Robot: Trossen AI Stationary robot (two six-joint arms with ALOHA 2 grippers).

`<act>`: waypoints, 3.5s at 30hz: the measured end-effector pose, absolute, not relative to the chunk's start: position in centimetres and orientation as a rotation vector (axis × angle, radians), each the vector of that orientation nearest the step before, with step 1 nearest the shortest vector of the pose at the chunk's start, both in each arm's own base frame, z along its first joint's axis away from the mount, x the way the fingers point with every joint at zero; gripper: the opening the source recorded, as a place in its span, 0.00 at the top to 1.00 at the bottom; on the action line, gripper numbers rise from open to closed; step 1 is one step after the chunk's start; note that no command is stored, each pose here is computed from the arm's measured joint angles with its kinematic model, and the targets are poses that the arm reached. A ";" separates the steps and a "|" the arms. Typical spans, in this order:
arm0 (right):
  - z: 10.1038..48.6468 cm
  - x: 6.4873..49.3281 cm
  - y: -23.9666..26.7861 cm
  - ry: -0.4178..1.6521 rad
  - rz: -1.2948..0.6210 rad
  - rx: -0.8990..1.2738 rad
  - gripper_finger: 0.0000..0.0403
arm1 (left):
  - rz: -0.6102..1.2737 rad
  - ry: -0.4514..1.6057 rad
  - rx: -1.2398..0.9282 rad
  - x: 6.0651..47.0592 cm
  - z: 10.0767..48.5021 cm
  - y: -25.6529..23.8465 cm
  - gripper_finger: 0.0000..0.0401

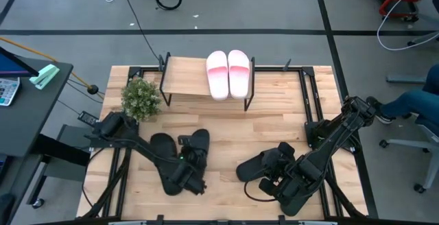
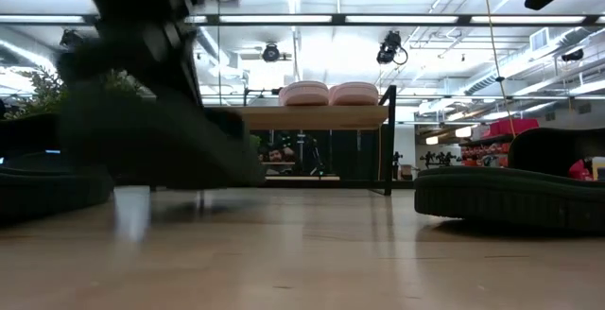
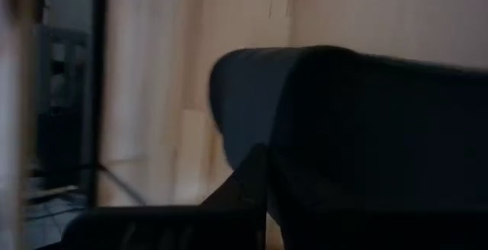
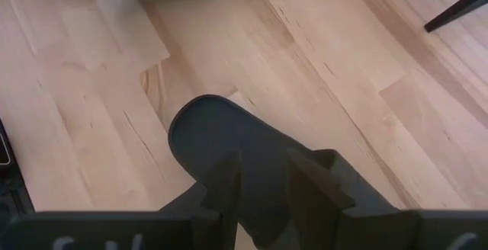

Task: Pick and place slides into the shelf
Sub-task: Put the black slide on the shelf

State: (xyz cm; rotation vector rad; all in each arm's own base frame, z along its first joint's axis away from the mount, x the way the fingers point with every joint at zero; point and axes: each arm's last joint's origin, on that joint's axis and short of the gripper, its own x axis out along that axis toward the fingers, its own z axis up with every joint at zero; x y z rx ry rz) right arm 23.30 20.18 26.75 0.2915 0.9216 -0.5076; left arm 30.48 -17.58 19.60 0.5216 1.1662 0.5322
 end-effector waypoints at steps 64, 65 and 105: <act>26.8 22.4 21.1 0.932 -0.453 0.241 0.74 | 1.020 1.102 0.652 25.8 28.1 9.1 1.00; 26.8 22.4 21.1 0.932 -0.453 0.241 0.74 | 1.023 1.107 0.640 25.7 28.1 9.5 1.00; 26.8 22.5 21.1 0.930 -0.457 0.249 0.74 | 1.056 1.303 0.722 24.1 27.6 10.9 0.62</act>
